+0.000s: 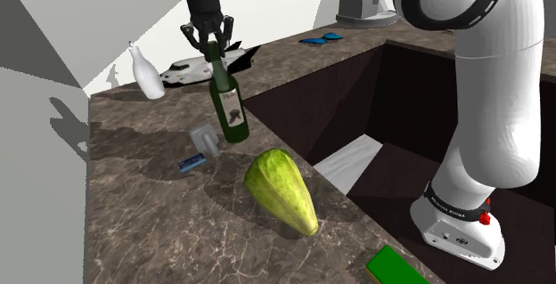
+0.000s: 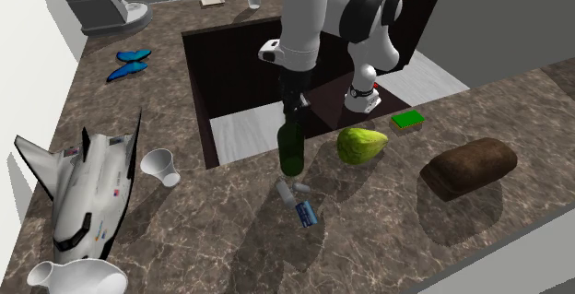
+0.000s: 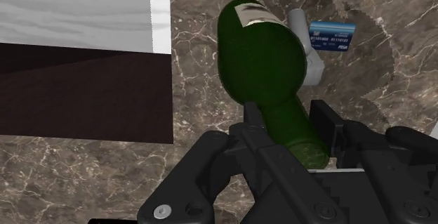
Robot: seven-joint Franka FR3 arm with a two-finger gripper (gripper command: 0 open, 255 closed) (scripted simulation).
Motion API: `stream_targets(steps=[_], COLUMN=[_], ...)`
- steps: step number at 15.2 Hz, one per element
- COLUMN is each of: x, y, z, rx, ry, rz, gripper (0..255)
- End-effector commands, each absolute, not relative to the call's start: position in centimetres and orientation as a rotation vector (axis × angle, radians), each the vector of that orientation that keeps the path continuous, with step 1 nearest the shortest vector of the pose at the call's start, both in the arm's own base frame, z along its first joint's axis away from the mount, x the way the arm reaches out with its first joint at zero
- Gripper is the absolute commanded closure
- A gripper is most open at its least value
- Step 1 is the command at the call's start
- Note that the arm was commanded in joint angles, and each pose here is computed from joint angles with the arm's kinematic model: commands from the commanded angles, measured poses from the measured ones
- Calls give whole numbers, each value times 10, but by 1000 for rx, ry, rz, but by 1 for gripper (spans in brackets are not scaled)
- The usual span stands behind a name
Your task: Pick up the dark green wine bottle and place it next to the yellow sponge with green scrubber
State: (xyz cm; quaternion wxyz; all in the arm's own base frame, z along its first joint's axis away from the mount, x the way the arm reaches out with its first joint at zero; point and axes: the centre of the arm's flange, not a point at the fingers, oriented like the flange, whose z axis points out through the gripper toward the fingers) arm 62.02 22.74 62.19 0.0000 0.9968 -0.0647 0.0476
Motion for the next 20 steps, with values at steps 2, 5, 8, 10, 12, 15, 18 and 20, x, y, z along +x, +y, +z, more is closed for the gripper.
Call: stream_targets(steps=[2,5,8,10,12,15,18,20], x=[621,621,621,621,595,556,518,492], y=[227,227,227,227,233,242,250,256], z=[638,654,670,679,679,679,679,679], rx=[3131,3131,3131,3131,3131,3131,3131,3131], ry=[-203,-203,-203,-203,-203,-203,-203,-203], rz=[150,150,150,150,150,150,150,150], gripper=[255,255,255,255,255,255,255,255])
